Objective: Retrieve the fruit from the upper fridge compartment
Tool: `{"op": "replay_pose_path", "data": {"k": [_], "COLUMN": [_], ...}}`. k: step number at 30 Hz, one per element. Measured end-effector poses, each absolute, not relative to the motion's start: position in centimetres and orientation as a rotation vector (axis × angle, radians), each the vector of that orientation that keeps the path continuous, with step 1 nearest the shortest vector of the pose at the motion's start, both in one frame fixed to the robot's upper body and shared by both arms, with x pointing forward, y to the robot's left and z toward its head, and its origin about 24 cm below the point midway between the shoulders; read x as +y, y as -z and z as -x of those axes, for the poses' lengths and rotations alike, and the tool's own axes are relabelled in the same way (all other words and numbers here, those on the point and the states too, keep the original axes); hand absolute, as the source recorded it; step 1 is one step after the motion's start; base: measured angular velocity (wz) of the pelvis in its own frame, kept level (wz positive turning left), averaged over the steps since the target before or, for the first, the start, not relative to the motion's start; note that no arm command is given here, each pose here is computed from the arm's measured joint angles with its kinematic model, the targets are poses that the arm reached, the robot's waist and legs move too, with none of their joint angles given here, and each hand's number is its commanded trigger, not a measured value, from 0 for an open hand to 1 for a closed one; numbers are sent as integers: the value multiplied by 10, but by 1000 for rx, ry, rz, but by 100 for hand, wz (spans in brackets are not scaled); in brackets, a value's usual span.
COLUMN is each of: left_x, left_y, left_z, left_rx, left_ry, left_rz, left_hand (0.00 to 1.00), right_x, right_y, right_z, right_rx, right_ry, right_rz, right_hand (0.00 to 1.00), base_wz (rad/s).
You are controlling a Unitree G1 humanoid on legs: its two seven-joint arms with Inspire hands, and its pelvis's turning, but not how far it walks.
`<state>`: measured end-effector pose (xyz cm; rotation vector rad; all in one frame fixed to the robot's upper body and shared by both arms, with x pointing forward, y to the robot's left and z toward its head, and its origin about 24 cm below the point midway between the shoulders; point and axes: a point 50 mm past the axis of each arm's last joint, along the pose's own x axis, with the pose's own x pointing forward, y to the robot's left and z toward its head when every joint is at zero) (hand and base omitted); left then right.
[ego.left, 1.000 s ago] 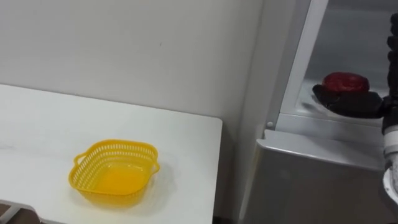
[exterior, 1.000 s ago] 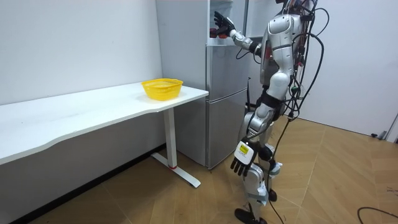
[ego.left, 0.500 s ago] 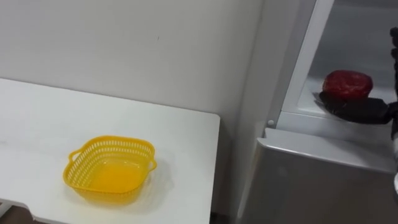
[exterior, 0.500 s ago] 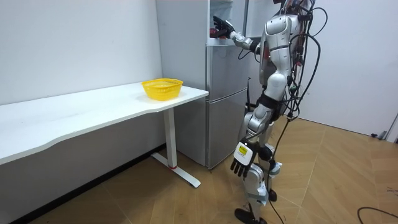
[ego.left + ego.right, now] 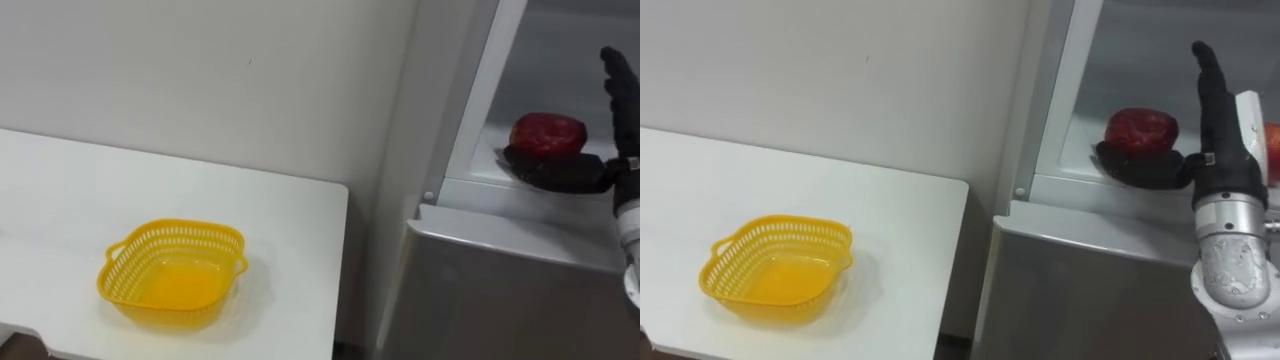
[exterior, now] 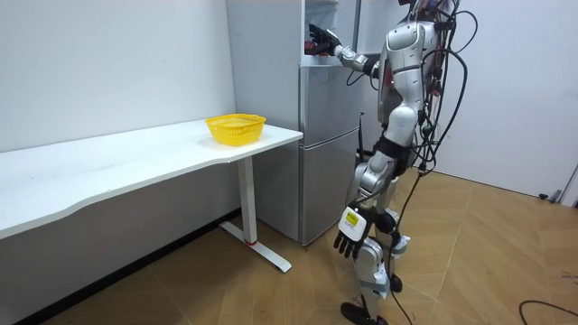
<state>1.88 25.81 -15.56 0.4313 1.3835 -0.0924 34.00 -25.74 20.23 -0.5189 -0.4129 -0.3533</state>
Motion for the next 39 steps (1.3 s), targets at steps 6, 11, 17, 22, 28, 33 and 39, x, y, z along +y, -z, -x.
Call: {"op": "replay_pose_path", "data": {"k": [6,11,17,22,28,33,39], "left_x": [258,259,259,260,260,261,261], "left_y": [155,155,155,155,155,156,156], "left_z": [-22,-24,-25,-24,-24,-21,-20], "left_rx": [1377,1372,1381,1390,1400,1422,1440], "left_ry": [94,93,86,83,79,73,61], "left_rz": [-432,-433,-434,-434,-433,-432,-438], "left_hand": [0,0,0,0,0,0,0], "right_x": [-251,-256,-259,-261,-262,-263,-270], "right_y": [-205,-203,-201,-201,-200,-197,-194], "right_z": [-346,-349,-352,-352,-352,-353,-355], "right_rx": [-396,-354,-303,-280,-261,-227,-175], "right_ry": [264,207,155,126,100,79,48], "right_rz": [549,526,483,490,487,491,481], "right_hand": [0,0,0,0,0,0,100], "base_wz": [0,0,0,0,0,0,0]}}
